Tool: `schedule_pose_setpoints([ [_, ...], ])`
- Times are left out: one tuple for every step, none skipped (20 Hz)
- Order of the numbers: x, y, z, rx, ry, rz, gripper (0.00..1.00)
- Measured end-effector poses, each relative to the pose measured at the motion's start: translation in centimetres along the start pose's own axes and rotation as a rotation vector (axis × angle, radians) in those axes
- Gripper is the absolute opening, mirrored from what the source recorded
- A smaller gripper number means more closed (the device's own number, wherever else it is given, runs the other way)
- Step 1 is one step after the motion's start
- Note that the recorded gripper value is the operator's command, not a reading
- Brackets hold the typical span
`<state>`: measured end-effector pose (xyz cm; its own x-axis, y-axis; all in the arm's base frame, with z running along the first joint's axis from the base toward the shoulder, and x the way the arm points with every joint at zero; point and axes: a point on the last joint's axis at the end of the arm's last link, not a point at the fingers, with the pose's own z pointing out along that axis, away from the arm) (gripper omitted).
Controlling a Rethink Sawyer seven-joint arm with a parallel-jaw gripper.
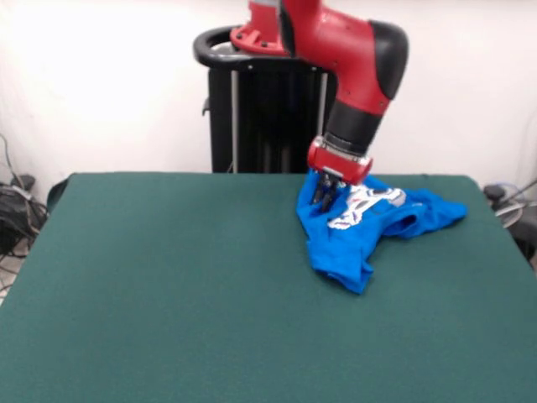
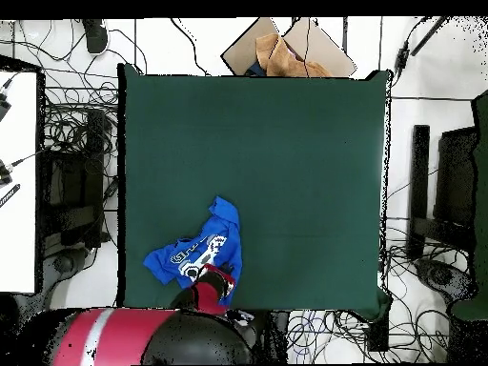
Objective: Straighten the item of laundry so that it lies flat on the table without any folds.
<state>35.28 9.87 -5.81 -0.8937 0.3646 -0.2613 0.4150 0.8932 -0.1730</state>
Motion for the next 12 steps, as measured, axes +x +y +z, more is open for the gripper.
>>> schedule_pose_setpoints([
  [-0.1,-0.2,0.0,-0.012,0.008,0.003,0.0],
  [-0.2,-0.4,-0.1,-0.027,0.017,0.007,0.0],
  [-0.4,-0.6,0.0,-0.043,0.028,0.014,0.0],
  [-0.5,-0.8,0.0,-0.054,0.038,0.019,0.0],
  [-0.6,-0.9,0.0,-0.061,0.045,0.023,0.0],
  [-0.7,-0.9,0.0,-0.066,0.05,0.027,0.0],
  [-0.8,-1.0,0.0,-0.073,0.059,0.033,0.0],
  [-0.9,-1.0,0.0,-0.079,0.065,0.037,0.0],
  [-1.1,-1.2,0.0,-0.092,0.082,0.046,0.0],
  [-1.1,-1.3,0.0,-0.096,0.087,0.048,0.0],
  [-1.2,-1.3,0.0,-0.102,0.093,0.05,0.0],
  [-1.3,-1.5,0.0,-0.121,0.107,0.054,0.0],
])
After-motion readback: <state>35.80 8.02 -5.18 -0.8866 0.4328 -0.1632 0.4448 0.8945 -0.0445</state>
